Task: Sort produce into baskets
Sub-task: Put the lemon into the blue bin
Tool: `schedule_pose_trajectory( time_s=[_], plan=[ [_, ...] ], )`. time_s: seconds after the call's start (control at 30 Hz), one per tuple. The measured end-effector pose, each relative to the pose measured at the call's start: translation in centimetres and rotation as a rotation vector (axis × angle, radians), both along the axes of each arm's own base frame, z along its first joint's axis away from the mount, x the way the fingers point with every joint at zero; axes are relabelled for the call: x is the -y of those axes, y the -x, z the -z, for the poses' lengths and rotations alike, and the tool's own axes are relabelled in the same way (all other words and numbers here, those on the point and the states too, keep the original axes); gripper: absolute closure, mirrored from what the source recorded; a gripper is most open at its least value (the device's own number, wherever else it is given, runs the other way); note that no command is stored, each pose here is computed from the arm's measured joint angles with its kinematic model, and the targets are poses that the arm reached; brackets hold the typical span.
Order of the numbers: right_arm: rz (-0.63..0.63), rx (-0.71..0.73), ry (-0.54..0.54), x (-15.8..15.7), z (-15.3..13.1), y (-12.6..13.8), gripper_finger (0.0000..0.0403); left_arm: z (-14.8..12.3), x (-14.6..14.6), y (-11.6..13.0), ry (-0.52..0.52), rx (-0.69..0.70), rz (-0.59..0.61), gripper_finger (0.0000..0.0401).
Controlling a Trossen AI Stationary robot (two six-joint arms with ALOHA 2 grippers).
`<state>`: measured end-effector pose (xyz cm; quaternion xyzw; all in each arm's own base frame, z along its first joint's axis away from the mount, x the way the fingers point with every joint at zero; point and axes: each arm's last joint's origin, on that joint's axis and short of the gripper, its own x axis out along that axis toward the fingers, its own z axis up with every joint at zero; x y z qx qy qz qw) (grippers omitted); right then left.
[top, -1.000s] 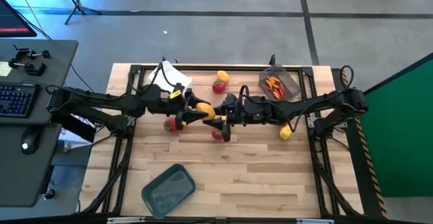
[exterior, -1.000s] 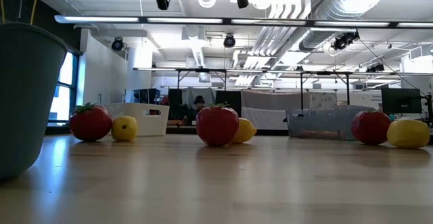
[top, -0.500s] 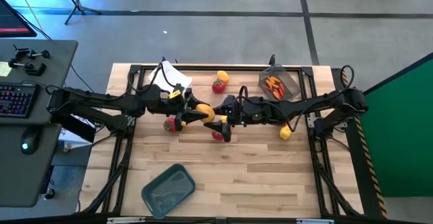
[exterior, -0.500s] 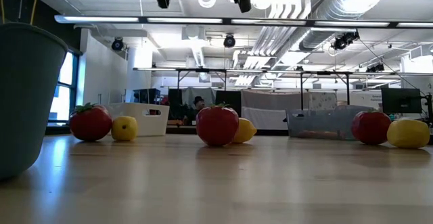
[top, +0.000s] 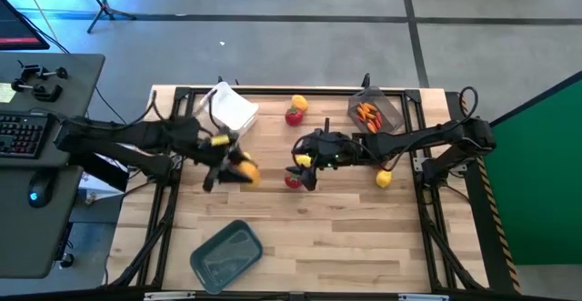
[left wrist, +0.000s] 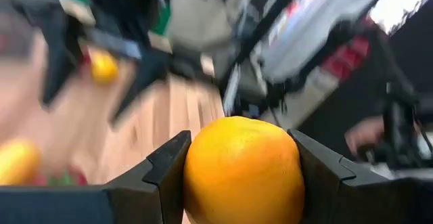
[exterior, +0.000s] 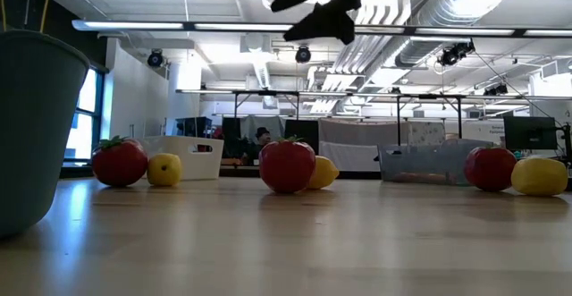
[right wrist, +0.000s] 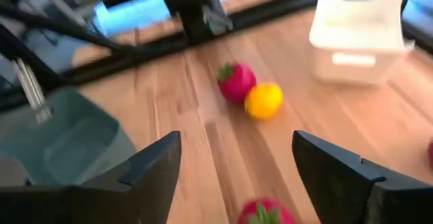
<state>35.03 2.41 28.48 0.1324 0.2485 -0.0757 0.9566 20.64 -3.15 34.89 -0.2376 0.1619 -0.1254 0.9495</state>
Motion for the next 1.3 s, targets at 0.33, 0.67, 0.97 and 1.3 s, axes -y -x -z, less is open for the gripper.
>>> schedule_pose_trajectory(
  time_s=[0.33,0.67,0.97,1.3],
  plan=[
    [0.006,-0.036,0.000,0.0,0.3,0.2,0.0262,3.7,5.6,1.8,0.084,-0.510,0.079,0.0217],
    [-0.002,-0.061,0.012,0.0,0.6,0.3,0.0386,9.2,9.8,-0.9,0.067,-0.842,0.089,0.0218],
    [-0.046,-0.094,0.040,-0.2,0.8,0.5,0.0397,11.5,9.9,-3.5,0.137,-0.900,0.083,0.0217],
    [-0.083,-0.110,0.018,-0.3,1.0,0.6,0.0402,11.7,9.1,-4.3,0.158,-0.898,0.063,0.0196]
  ],
)
